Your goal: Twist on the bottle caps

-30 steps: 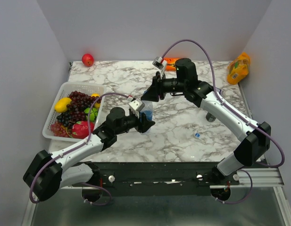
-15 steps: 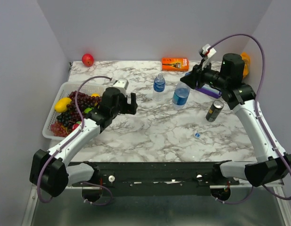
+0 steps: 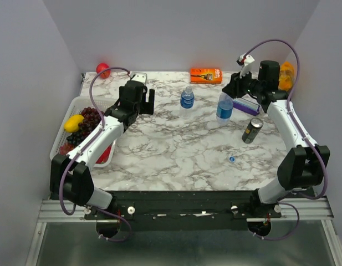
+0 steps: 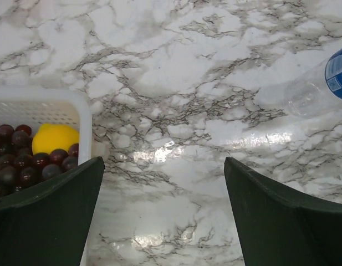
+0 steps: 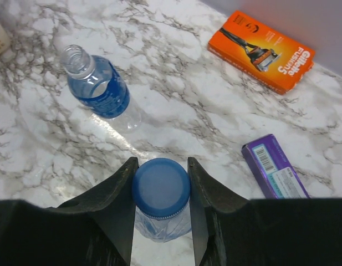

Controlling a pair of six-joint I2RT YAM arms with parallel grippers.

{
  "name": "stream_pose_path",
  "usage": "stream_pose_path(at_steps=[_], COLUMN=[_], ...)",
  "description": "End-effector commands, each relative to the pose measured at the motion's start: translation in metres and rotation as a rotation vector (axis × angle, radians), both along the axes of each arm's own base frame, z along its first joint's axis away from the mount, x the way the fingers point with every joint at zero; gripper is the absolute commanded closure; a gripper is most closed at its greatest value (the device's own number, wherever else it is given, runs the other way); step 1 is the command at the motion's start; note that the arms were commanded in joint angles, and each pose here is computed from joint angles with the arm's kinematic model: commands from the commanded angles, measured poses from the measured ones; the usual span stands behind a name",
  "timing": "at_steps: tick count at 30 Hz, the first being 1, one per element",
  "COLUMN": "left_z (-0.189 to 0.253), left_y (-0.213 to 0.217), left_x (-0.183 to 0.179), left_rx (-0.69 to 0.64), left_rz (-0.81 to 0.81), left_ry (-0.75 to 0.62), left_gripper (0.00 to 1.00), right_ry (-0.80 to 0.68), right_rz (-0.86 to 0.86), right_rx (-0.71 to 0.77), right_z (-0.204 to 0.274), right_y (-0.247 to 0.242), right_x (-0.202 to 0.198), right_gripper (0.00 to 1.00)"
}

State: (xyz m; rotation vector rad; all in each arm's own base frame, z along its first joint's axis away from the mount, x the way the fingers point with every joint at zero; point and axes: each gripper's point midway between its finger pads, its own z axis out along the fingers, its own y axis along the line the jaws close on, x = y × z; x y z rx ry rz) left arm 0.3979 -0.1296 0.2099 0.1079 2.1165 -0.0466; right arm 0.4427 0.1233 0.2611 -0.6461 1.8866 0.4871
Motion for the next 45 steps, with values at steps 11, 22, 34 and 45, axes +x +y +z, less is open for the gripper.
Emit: stream_pose_path(at_steps=[11,22,34,45], left_z=[-0.005,-0.018,-0.026,-0.032], left_y=[-0.001,0.0,-0.004,-0.006], left_x=[0.037,0.036,0.034,0.031], left_rx=[0.086,0.105,0.094,0.087], left_rz=[0.003,0.0,-0.019,-0.027], left_ry=[0.022,0.057,0.08,0.094], left_gripper=[0.01,0.01,0.01,0.01], right_ry=[-0.097,-0.118,-0.08,-0.062], right_rz=[0.005,0.015,-0.012,-0.015], right_rx=[0.006,0.053,0.035,0.026], right_z=[-0.026,-0.037,-0.054,-0.06], right_y=[-0.014,-0.011,-0.015,-0.016], right_x=[0.034,0.035,0.037,0.037], right_gripper=[0.89,0.75,0.54,0.42])
